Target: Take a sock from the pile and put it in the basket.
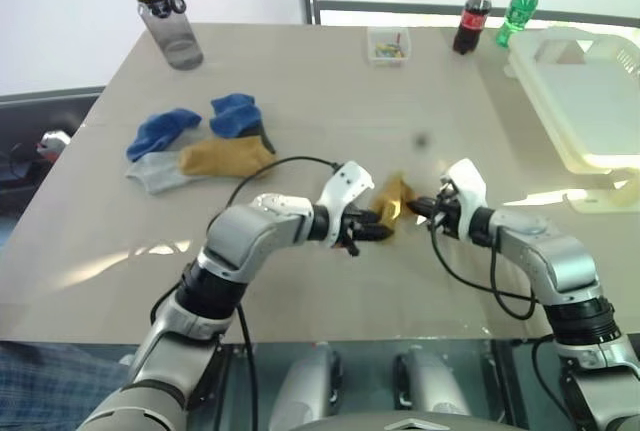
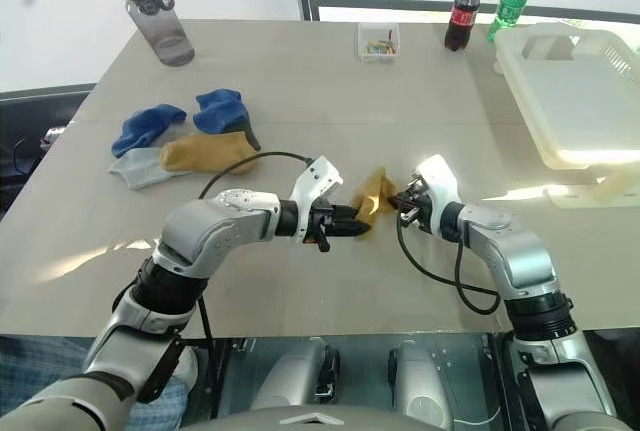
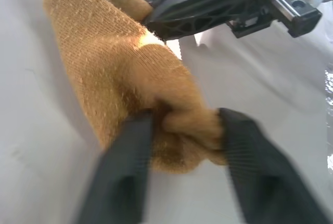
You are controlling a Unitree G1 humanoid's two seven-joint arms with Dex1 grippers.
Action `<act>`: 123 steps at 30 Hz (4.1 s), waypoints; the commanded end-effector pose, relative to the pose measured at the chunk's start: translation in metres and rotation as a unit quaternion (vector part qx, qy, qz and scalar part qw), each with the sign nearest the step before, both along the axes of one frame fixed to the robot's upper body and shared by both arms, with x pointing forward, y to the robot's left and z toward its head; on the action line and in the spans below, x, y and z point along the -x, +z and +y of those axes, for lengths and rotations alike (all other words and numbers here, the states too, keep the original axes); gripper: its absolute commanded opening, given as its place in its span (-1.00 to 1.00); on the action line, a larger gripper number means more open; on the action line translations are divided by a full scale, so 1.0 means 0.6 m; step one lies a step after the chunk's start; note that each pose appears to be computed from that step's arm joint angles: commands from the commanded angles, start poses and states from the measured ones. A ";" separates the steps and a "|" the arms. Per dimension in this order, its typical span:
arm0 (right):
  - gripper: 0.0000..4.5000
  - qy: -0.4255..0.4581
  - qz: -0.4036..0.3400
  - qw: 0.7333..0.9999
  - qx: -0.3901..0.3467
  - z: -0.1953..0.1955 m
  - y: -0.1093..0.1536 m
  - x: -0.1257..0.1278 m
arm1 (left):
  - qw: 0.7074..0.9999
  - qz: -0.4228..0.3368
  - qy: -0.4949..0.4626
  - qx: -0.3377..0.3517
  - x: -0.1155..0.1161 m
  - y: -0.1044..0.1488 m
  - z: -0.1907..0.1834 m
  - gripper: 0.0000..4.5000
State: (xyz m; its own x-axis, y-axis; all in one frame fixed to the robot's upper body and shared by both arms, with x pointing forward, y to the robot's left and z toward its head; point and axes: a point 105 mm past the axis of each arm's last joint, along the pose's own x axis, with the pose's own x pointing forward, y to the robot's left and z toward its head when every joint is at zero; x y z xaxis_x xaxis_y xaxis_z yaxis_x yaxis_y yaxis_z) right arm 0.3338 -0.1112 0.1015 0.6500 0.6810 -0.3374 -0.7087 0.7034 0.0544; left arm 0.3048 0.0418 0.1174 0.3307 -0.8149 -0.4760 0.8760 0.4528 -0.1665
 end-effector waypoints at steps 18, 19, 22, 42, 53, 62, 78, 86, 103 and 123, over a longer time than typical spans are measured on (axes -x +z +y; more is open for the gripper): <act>-1.00 0.016 0.022 1.000 0.001 -0.045 0.050 0.049 | 0.998 0.016 0.067 -0.008 -0.003 0.014 0.096 -0.99; -1.00 0.012 0.026 1.000 0.005 -0.052 0.050 0.052 | 0.997 0.020 0.067 -0.013 -0.001 0.005 0.099 -0.99; -1.00 -0.001 0.040 0.999 0.008 -0.069 0.051 0.062 | 0.997 0.030 0.068 -0.019 0.001 -0.012 0.106 -0.99; 0.25 -0.023 0.066 0.997 0.017 -0.107 0.060 0.088 | 0.999 -0.016 0.042 0.028 -0.010 -0.002 0.089 0.70; 0.25 0.115 -0.168 0.977 -0.055 -0.087 0.178 0.128 | 0.974 -0.187 0.122 -0.037 -0.051 0.052 0.177 0.70; 0.25 0.131 -0.193 0.972 -0.041 -0.098 0.188 0.127 | 0.925 -0.283 0.196 -0.162 -0.086 0.036 0.253 0.70; 0.25 0.111 -0.196 0.974 -0.017 -0.100 0.184 0.113 | 0.903 -0.267 0.257 -0.215 -0.106 -0.032 0.310 0.18; 0.25 0.103 -0.198 0.975 -0.018 -0.102 0.183 0.110 | 0.901 -0.251 0.280 -0.215 -0.108 -0.035 0.326 -0.96; 0.25 0.088 -0.197 0.976 -0.018 -0.107 0.176 0.106 | 0.896 -0.230 0.359 -0.124 -0.130 -0.023 0.320 0.19; 0.25 0.080 -0.203 0.976 -0.016 -0.114 0.176 0.101 | 0.918 -0.184 0.350 -0.032 -0.135 -0.003 0.255 -0.98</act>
